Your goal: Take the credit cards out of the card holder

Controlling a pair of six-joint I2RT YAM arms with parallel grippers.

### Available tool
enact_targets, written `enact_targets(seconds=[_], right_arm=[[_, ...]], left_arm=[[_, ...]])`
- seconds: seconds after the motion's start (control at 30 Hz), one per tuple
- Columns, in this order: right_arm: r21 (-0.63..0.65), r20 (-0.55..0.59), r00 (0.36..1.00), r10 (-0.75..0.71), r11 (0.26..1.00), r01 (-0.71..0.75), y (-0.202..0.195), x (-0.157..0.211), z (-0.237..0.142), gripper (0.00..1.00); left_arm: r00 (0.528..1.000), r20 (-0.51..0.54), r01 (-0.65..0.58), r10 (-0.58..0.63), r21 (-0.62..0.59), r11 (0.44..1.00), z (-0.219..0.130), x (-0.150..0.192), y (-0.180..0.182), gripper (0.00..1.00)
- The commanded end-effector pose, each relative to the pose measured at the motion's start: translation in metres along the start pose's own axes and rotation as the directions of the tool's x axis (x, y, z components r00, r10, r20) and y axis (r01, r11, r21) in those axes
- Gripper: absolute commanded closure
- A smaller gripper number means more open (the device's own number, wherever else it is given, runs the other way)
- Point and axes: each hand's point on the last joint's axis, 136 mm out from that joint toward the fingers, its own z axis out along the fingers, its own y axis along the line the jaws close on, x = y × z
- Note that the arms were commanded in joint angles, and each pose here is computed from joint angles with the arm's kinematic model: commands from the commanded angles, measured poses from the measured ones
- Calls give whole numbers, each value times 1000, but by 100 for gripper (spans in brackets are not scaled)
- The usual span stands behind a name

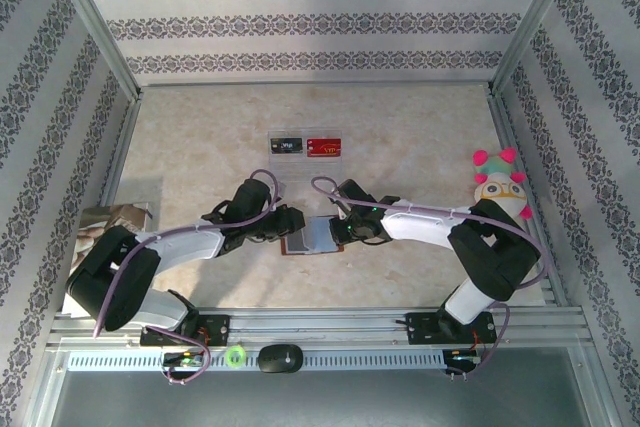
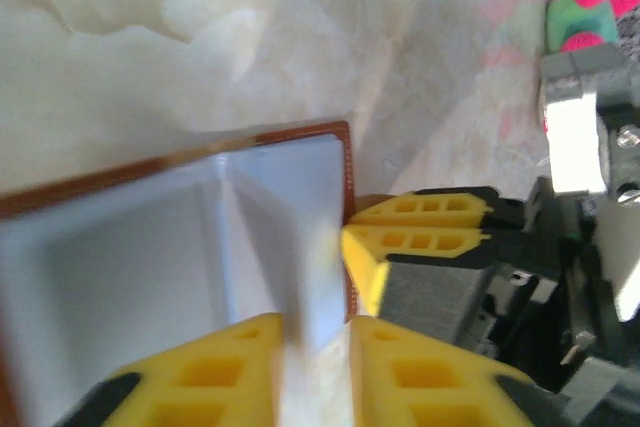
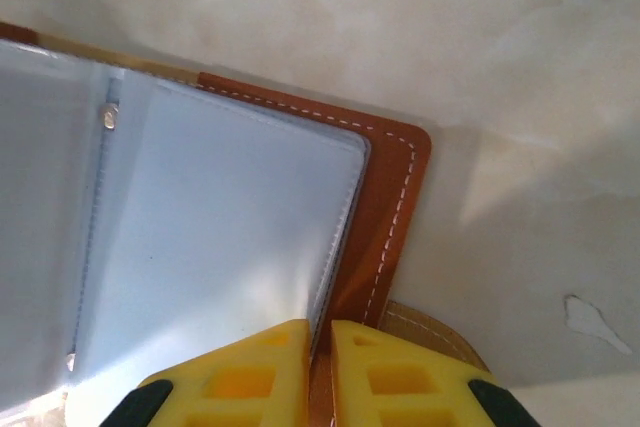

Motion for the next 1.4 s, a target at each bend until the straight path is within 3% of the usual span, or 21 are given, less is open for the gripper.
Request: enact_targets(seconds=[0.0,0.3,0.43,0.53,0.67,0.87,1.0,1.37], right_arm=[[0,-41,999,30,1000,-30,-1,15,10,85],[-35,90,988,125,992,-123,-15,-9,-22,82],[4,189,967,172,984,-176,-37,-17,-48,77],[-54,244,959,146,989,-137,-29,-24,-66,73],[-220,191,980,52,976,-9,15,-26,-67,76],[-297,132,990,-45,951,83,58,-30,-47,83],[-314,110,994,-17,948,51,59,-32,-31,86],[-186,21,990,142,973,-136,14,-1,13,95]], left_arm=[[999,-21,-42,43,68,997,5,-1,-24,62],[995,-85,-47,59,134,990,30,10,-51,60],[993,-110,-32,48,142,989,41,14,-54,59],[995,-89,-32,43,128,991,39,12,-49,57],[997,-11,-74,76,96,993,18,-1,-48,51],[997,18,-80,80,42,996,0,-8,-32,54],[998,-1,-68,68,27,997,7,-5,-22,56],[997,-62,-39,35,-61,997,24,5,7,58]])
